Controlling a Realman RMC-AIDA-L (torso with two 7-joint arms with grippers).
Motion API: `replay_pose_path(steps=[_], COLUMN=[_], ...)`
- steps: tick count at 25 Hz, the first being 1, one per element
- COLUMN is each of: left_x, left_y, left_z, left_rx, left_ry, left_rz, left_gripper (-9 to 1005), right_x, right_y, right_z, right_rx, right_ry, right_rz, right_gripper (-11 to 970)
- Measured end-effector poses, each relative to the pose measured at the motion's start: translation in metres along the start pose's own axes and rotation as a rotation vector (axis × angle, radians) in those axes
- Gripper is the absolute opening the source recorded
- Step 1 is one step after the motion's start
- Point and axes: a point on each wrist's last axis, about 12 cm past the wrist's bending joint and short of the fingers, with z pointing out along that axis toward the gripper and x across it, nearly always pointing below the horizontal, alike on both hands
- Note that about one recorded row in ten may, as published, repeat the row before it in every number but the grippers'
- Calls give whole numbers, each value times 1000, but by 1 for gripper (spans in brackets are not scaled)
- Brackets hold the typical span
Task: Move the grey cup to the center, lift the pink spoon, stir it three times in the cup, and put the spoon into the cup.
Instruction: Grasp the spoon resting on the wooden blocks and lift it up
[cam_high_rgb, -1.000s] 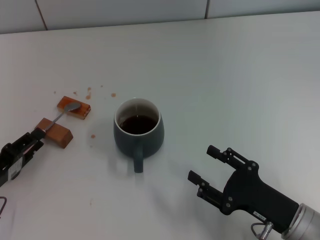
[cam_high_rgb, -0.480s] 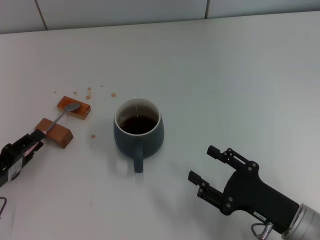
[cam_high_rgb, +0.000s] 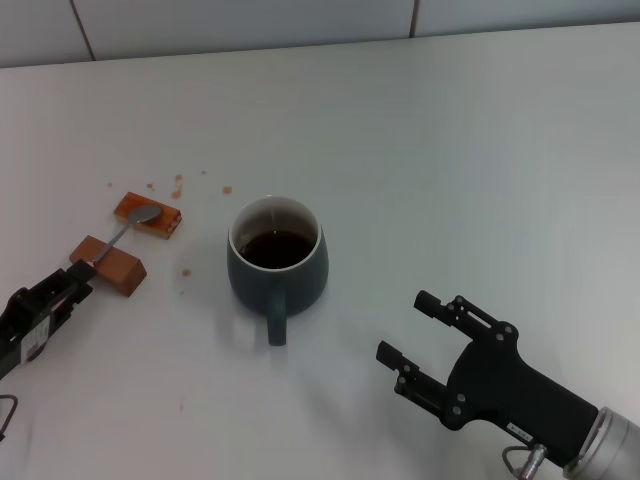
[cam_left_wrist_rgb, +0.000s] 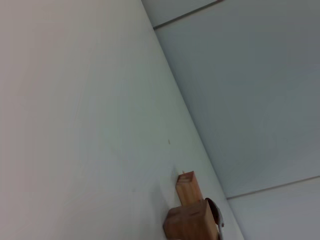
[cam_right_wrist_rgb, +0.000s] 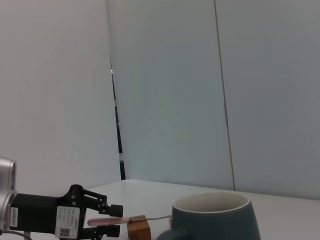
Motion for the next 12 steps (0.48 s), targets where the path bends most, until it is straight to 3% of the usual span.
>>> replay_pose_path(steps=[12], left_x=[0], left_y=[-1], left_z=[2], left_rx=[1], left_ry=[1], left_rz=[1], left_gripper=[329], right_x=[0], right_y=[0], right_z=[0], right_rx=[-1], right_ry=[0], right_rz=[0], right_gripper=[708])
